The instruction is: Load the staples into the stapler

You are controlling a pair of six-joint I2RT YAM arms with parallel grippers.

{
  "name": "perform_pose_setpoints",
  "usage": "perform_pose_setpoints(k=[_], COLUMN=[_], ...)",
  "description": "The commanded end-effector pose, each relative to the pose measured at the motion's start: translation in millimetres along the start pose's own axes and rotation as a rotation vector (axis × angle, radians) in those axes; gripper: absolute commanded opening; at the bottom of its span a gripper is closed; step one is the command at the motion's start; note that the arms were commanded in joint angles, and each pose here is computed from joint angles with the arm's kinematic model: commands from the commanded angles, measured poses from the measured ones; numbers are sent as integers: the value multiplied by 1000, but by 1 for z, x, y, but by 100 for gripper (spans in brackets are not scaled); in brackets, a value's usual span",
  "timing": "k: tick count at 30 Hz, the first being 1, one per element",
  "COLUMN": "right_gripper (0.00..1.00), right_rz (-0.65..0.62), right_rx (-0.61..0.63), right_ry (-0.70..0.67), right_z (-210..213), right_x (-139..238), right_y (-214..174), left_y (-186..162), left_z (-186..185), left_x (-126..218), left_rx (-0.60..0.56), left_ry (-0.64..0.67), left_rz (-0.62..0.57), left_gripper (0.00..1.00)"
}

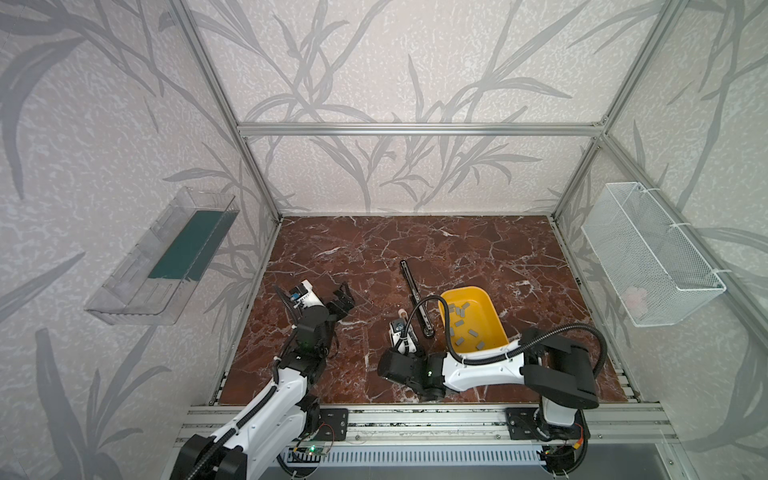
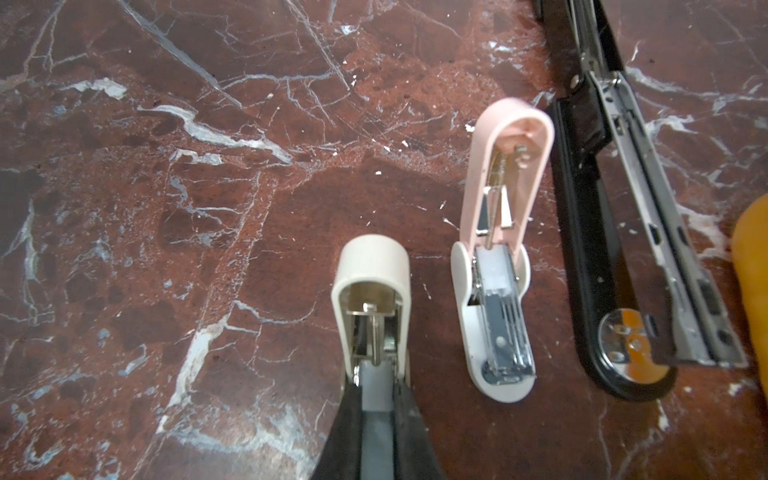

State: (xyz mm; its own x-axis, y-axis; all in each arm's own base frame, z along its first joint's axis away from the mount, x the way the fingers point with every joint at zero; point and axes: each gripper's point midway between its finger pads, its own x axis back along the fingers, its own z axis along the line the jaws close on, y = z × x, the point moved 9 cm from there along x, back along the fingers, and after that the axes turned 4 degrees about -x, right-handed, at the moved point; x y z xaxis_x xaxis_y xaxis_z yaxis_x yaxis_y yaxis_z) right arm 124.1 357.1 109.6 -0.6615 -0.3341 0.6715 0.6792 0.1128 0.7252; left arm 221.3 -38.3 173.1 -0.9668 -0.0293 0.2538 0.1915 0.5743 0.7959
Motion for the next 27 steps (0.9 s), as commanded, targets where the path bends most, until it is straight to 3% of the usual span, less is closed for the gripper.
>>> perform_pose_setpoints(k=[1, 27], right_gripper=[0, 0], right_rz=[-18, 28], right_rx=[-3, -5], right_ry=[13, 0], right_z=[1, 2], right_x=[5, -1], right_y=[3, -6], left_y=[3, 3], left_z=[0, 1], left_x=[1, 2], left_rx=[16, 16], left_ry=[-1, -1], left_rz=[-17, -18], left_gripper=[99, 99])
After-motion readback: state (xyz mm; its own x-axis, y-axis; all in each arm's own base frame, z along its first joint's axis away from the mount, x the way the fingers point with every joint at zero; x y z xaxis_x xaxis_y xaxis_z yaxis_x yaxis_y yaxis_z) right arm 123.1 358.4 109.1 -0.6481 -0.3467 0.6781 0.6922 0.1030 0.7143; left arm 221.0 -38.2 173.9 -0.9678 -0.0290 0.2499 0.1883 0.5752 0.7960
